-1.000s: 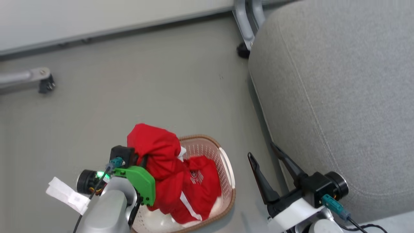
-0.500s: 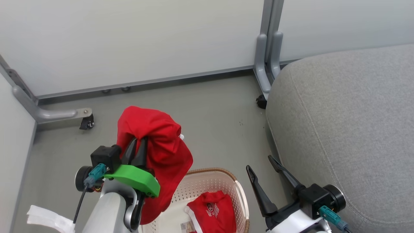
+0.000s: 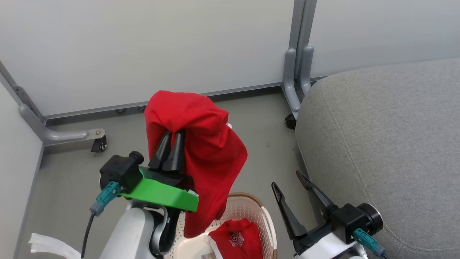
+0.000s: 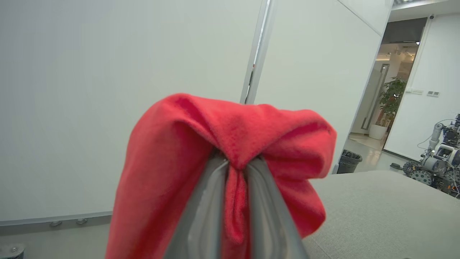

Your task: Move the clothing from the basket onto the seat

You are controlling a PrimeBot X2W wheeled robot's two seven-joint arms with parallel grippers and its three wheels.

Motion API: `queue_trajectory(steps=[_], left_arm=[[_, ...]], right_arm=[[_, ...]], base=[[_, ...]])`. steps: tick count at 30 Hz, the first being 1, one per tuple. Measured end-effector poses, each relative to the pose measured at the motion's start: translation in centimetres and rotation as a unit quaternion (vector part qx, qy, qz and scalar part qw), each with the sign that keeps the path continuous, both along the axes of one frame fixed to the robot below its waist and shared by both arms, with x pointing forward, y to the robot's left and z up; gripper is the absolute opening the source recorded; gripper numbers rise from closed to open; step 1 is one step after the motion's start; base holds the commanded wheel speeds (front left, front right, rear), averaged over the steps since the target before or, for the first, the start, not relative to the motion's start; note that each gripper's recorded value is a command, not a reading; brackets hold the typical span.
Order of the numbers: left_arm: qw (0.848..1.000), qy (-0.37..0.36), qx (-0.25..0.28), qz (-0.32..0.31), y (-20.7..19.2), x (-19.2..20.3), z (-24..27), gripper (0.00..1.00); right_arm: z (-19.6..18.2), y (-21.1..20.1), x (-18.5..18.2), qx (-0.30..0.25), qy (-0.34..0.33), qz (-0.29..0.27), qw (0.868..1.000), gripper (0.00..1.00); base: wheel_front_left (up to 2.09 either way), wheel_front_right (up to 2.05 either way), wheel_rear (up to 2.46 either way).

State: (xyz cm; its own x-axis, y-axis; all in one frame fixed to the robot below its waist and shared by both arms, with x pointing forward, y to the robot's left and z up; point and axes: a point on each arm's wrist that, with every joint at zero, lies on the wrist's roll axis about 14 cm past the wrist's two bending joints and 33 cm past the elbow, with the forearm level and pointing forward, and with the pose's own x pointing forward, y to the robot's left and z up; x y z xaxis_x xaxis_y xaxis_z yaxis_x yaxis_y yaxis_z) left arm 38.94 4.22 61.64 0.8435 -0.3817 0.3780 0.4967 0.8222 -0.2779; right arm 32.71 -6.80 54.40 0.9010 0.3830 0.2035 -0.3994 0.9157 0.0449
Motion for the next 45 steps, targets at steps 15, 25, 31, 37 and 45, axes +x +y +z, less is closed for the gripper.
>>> queue_trajectory(steps=[15,25,31,37,45], left_arm=[[0.992,-0.081,-0.018,-0.098,-4.6,-4.5,4.5,0.00],[0.990,-0.091,-0.030,-0.100,-4.1,-5.2,5.2,0.00],[0.991,-0.087,-0.024,-0.096,-3.8,-5.2,4.8,0.00],[0.992,-0.081,-0.019,-0.098,-4.0,-5.2,4.3,0.00],[0.993,-0.067,-0.012,-0.096,-4.0,-4.7,3.4,0.00]], right_arm=[[0.0,-0.6,0.2,-0.005,-0.002,-0.007,1.000,1.00],[-0.1,-0.7,0.3,-0.009,-0.002,-0.007,1.000,1.00],[0.0,-0.6,0.3,-0.009,-0.003,-0.006,1.000,1.00],[0.5,-0.5,0.2,0.012,-0.004,0.000,1.000,1.00],[2.4,-0.7,-0.1,0.010,-0.031,0.027,0.999,1.00]], base=[[0.00,0.00,0.00],[0.00,0.00,0.00],[0.00,0.00,0.00],[0.00,0.00,0.00],[0.00,0.00,0.00]])
